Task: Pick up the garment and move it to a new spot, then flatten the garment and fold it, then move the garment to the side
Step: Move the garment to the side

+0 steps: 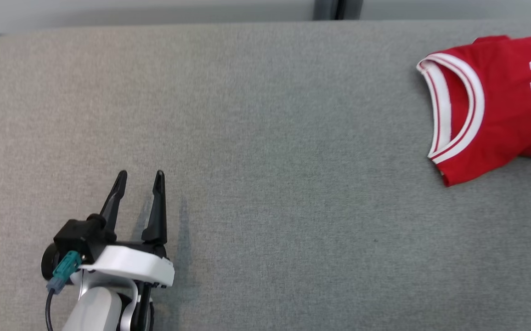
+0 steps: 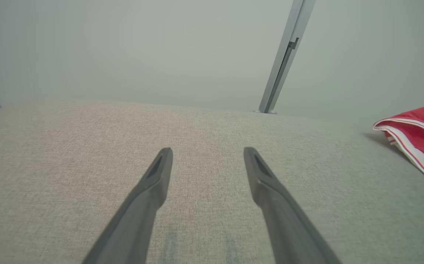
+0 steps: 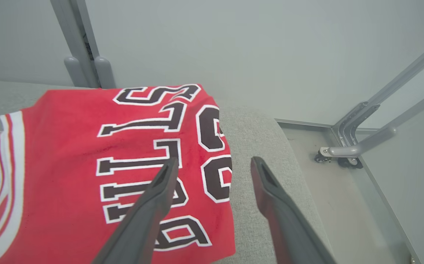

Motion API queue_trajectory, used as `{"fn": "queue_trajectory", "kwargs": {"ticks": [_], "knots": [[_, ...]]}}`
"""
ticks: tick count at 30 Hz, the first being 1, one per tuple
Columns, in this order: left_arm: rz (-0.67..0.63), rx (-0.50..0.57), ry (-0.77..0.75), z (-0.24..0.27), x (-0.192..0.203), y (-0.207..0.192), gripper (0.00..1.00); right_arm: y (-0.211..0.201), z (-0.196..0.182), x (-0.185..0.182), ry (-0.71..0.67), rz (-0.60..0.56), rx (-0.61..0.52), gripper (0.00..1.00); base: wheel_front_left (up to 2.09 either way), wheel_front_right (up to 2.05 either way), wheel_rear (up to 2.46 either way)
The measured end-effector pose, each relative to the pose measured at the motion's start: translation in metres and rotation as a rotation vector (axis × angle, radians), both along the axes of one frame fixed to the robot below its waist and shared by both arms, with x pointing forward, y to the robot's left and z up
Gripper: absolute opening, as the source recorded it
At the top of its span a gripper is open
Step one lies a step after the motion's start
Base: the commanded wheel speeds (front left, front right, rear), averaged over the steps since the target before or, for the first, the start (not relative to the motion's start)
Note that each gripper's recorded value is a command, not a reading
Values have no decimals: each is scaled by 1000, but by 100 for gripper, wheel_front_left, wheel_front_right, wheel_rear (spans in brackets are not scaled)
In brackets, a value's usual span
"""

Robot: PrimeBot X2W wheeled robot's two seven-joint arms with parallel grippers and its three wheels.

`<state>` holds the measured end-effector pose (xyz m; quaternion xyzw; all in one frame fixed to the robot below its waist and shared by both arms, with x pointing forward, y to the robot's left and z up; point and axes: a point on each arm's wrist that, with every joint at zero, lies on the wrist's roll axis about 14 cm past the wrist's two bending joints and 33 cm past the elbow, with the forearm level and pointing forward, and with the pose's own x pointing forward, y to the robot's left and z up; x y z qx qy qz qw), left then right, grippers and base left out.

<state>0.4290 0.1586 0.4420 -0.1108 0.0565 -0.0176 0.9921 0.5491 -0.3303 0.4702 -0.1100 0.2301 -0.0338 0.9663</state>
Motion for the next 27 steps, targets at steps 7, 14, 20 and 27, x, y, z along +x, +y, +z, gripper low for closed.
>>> {"fn": "queue_trajectory", "kwargs": {"ticks": [7, 14, 20, 27], "knots": [[27, 5, -68, 29, -15, 12, 100, 39, 59, -9, -219, 73, 165, 100, 0, 0, 0], [58, -2, -118, 50, -37, 22, 100, 60, 113, -37, -411, 140, 297, 100, 0, 0, 0], [56, -3, -156, 66, -50, 22, 100, 54, 126, -68, -490, 142, 340, 100, 0, 0, 0], [63, -11, -165, 71, -61, 24, 100, 63, 115, -96, -540, 143, 411, 100, 0, 0, 0]]}}
